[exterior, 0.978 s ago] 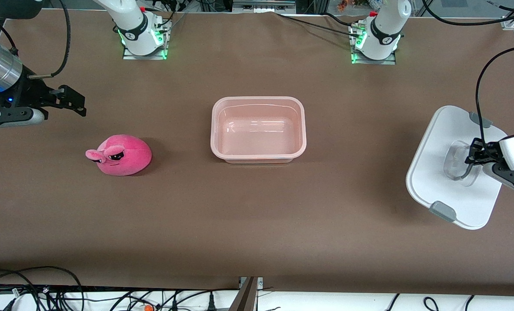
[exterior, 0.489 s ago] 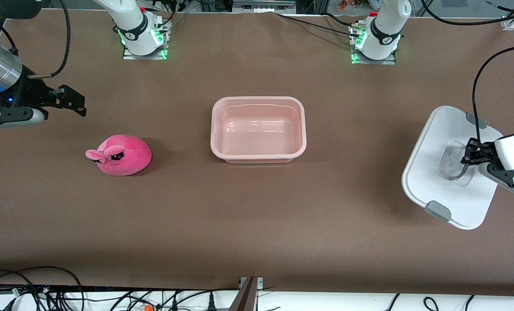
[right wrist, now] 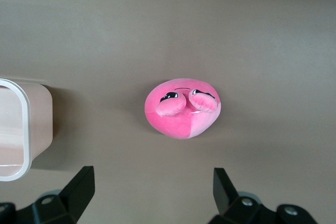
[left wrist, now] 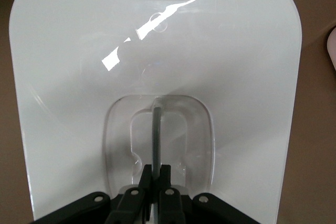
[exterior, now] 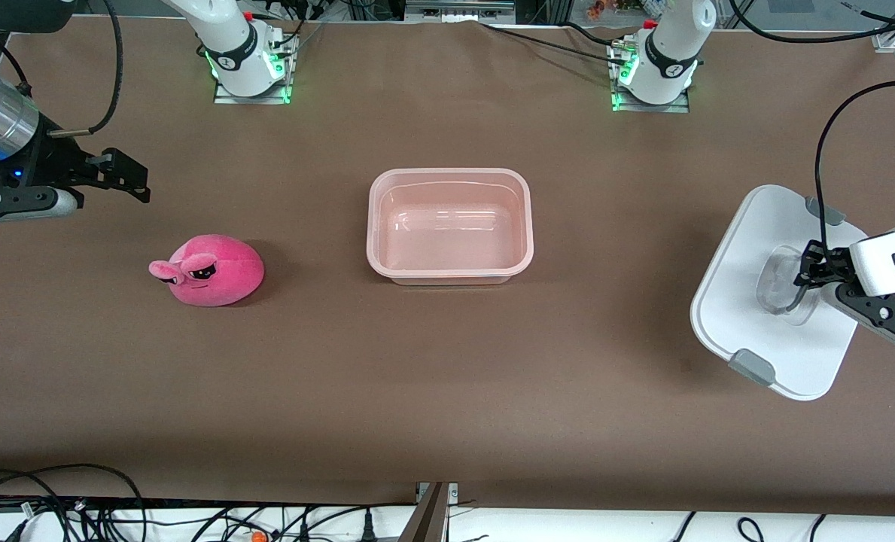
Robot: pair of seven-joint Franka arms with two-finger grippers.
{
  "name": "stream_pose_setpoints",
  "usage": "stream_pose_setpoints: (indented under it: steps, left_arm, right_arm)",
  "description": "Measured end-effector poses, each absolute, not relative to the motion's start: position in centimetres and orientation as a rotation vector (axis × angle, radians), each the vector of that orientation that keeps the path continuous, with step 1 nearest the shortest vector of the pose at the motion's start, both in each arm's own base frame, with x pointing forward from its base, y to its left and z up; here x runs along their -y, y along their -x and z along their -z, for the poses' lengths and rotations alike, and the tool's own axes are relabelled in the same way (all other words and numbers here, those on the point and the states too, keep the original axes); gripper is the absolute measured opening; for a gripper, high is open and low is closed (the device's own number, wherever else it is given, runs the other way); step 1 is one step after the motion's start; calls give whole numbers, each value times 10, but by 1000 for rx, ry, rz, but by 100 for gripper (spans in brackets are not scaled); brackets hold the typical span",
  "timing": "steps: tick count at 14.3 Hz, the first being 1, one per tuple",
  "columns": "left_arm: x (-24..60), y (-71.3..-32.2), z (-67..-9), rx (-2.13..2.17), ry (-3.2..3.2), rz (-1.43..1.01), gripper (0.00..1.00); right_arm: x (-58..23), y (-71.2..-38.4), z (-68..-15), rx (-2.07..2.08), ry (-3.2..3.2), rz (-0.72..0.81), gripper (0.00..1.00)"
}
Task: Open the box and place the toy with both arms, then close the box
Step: 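Hold the lid beside the box with the left gripper, then reach the right gripper to the pink plush toy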
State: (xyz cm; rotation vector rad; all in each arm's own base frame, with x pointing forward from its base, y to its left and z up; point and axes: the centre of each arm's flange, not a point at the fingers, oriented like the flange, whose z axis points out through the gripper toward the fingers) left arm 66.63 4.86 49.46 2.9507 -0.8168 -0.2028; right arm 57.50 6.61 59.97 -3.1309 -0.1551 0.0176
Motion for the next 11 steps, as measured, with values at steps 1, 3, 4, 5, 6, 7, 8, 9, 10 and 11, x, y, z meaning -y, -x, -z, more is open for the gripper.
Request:
stream_pose_setpoints:
  steps: [1, 3, 4, 5, 6, 7, 8, 9, 10, 11]
  left_arm:
    - [-48, -666, -495, 818, -2950, 203, 7]
    - [-44, -667, -495, 828, -2948, 203, 7]
    - [-42, -667, -495, 832, -2947, 203, 7]
    - [-41, -667, -495, 834, -2946, 203, 7]
    - [-40, -667, -495, 836, -2946, 203, 7]
    - [-40, -667, -495, 837, -2946, 203, 7]
    - [-39, -667, -495, 838, -2945, 203, 7]
    - [-39, -667, -495, 840, -2945, 203, 7]
    - [-38, -667, -495, 841, -2945, 203, 7]
    - [-37, -667, -495, 842, -2944, 203, 7]
  right_arm:
    - [-66, -575, -600, 155, 3131, -18, 100]
    - [-66, -575, -600, 155, 3131, -18, 100]
    - [-66, -575, -600, 155, 3131, -17, 100]
    - [-66, -575, -600, 155, 3131, -13, 100]
    - [-66, -576, -601, 155, 3130, -3, 100]
    - [-66, -577, -602, 155, 3130, 10, 100]
    - [-66, -578, -603, 154, 3129, 33, 100]
    - [-66, -581, -606, 154, 3127, 71, 100]
    - [-66, -583, -608, 151, 3124, 109, 100]
    - [-64, -584, -610, 147, 3123, 125, 100]
